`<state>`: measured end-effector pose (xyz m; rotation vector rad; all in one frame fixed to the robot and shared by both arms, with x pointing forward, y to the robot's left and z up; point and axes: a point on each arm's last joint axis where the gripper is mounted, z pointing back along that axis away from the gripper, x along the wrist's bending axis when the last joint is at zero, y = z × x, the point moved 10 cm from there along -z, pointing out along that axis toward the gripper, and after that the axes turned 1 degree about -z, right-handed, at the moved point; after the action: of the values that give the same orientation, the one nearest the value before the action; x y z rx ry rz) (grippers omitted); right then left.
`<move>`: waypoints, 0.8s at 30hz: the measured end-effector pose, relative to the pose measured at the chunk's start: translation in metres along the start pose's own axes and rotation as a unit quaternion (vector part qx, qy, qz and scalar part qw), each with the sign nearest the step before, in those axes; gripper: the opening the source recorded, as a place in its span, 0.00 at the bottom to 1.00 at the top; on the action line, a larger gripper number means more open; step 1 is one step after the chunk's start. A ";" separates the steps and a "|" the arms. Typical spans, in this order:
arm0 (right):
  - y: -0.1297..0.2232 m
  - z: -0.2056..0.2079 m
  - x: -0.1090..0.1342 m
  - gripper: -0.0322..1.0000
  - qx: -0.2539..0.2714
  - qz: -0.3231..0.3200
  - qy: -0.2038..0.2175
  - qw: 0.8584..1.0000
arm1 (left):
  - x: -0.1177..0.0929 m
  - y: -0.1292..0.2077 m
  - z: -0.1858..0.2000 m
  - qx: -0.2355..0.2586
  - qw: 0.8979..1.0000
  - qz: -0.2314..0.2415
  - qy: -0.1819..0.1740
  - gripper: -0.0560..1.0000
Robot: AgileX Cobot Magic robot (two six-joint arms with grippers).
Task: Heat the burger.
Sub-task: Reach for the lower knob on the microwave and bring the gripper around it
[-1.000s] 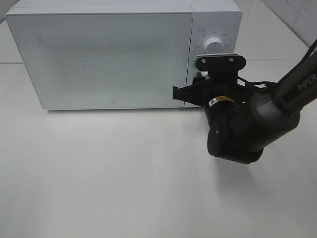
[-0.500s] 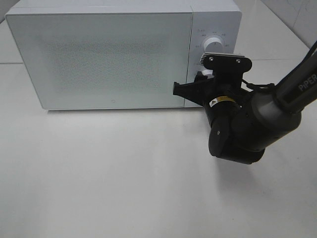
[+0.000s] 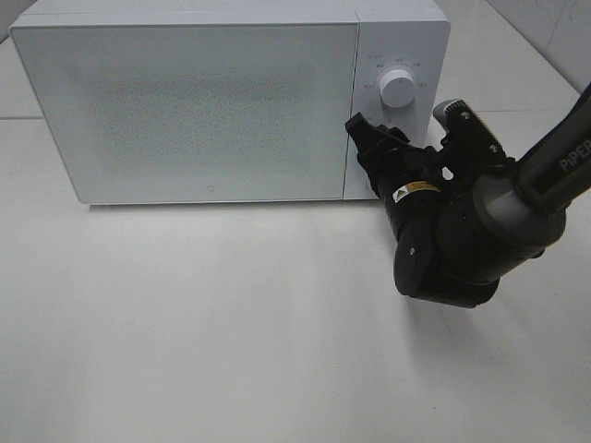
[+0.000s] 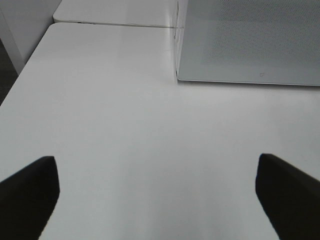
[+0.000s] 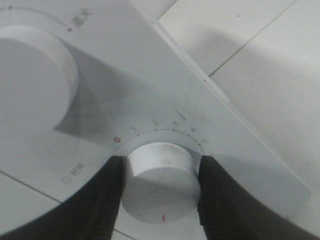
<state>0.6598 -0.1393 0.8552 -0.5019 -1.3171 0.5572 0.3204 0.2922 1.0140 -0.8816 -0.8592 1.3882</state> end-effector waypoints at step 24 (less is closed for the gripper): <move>0.001 0.000 -0.001 0.47 0.000 -0.440 -0.002 0.898 | 0.000 0.000 0.000 0.000 1.000 0.000 0.000 0.99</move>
<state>0.6593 -0.1397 0.8538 0.1281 -1.3873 -0.2018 0.3204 0.2922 1.0140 -0.8816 -0.8592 1.3882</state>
